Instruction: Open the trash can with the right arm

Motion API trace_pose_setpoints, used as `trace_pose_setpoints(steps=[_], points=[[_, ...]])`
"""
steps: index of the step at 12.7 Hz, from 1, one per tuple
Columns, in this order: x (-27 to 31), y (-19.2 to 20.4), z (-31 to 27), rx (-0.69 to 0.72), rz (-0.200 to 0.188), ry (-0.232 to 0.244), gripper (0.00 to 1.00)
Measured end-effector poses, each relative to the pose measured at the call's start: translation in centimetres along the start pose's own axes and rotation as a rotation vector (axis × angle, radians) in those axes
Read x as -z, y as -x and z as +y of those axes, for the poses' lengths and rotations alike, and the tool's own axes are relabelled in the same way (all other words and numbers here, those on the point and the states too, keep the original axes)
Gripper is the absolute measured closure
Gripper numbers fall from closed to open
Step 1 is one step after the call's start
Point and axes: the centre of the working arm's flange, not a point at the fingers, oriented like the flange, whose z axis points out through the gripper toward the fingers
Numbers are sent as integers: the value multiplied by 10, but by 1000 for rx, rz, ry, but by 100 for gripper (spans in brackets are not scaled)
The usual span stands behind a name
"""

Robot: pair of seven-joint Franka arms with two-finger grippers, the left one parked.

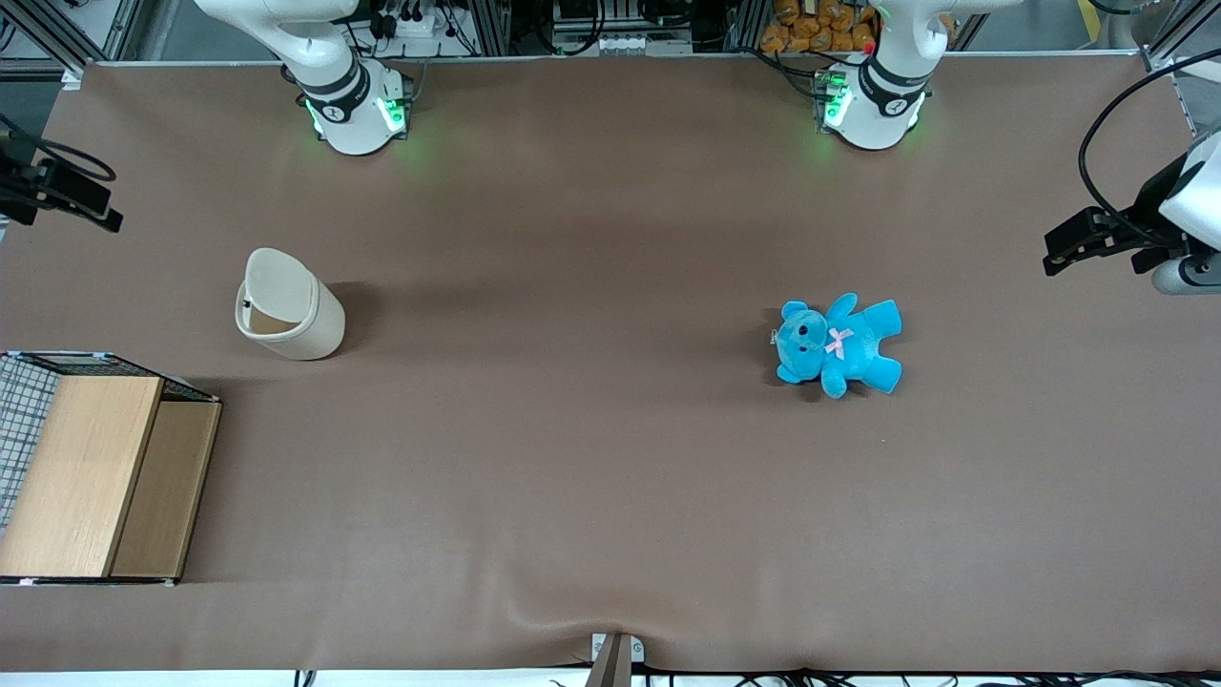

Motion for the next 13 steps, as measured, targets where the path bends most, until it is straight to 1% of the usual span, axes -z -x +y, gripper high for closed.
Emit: trace_pose_setpoints(steps=[3, 13], points=[[9, 1, -2, -2, 16, -1, 0], [10, 1, -2, -3, 21, -1, 0]])
